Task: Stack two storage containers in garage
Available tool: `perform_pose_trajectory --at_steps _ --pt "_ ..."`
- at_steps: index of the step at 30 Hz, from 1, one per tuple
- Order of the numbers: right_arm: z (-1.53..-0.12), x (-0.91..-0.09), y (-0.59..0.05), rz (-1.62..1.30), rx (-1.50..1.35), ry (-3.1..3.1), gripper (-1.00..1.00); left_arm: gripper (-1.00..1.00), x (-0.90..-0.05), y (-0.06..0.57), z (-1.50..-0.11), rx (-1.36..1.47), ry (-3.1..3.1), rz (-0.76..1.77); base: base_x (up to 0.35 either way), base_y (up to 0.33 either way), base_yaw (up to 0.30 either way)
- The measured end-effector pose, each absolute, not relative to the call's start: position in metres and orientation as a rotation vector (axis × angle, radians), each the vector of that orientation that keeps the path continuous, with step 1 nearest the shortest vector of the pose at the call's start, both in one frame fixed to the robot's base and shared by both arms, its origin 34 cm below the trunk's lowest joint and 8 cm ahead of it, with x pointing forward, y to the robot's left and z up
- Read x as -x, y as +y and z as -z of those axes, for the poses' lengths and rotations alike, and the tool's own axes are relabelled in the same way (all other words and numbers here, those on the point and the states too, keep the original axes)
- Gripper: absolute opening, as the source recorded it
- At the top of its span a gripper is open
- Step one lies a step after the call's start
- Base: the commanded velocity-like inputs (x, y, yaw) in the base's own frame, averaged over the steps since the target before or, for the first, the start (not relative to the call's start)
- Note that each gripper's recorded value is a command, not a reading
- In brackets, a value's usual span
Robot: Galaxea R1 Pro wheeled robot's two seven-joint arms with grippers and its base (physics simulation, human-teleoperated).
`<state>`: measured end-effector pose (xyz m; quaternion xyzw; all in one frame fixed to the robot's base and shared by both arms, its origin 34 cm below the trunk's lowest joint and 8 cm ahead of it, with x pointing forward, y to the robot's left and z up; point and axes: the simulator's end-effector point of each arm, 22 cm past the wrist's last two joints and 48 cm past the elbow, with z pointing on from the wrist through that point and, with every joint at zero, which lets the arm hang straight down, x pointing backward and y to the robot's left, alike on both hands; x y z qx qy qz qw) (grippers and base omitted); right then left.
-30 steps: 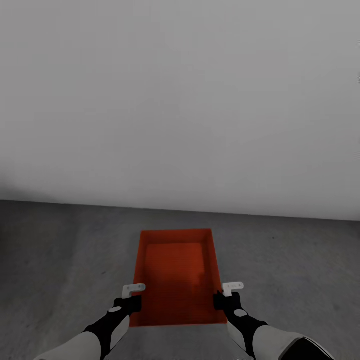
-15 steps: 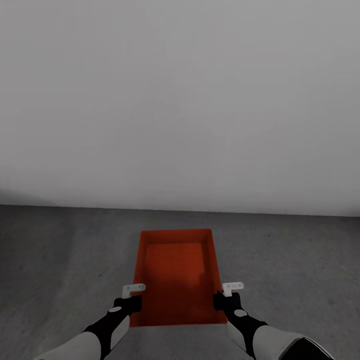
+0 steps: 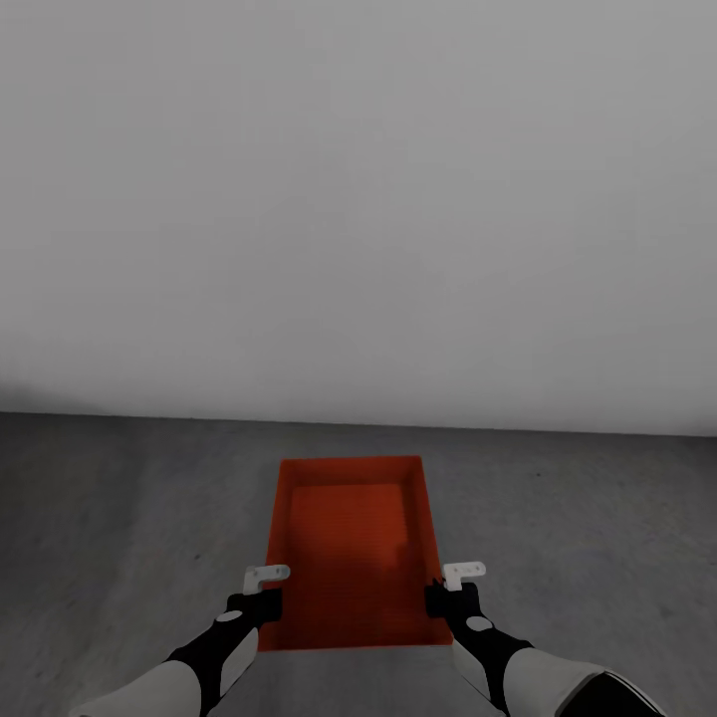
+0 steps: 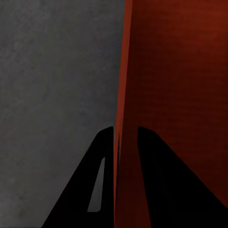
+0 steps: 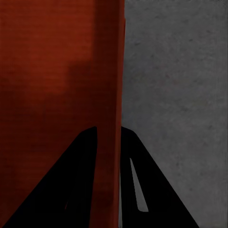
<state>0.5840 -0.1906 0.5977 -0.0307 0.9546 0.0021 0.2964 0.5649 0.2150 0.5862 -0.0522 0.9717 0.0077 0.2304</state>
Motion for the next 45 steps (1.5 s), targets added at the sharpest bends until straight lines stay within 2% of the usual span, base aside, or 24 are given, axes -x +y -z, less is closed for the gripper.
perform_pose_trajectory --at_steps 11,21,45 --pt "-0.5976 -0.5841 -0.1906 -0.006 0.082 2.539 -1.00 -1.00 -0.5649 0.2150 -0.5861 0.144 2.673 -0.021 0.198 0.000 -0.002" --pt "-0.5975 -0.5842 -0.1906 -0.006 0.082 2.539 -1.00 -1.00 -0.5648 0.2150 -0.5859 0.144 2.673 -0.021 0.013 0.000 -0.133" --pt "-0.5973 -0.5839 -0.1906 -0.006 0.082 2.540 -1.00 -1.00 -0.5646 0.2149 -0.5858 0.144 2.674 -0.021 0.000 0.000 -0.005"
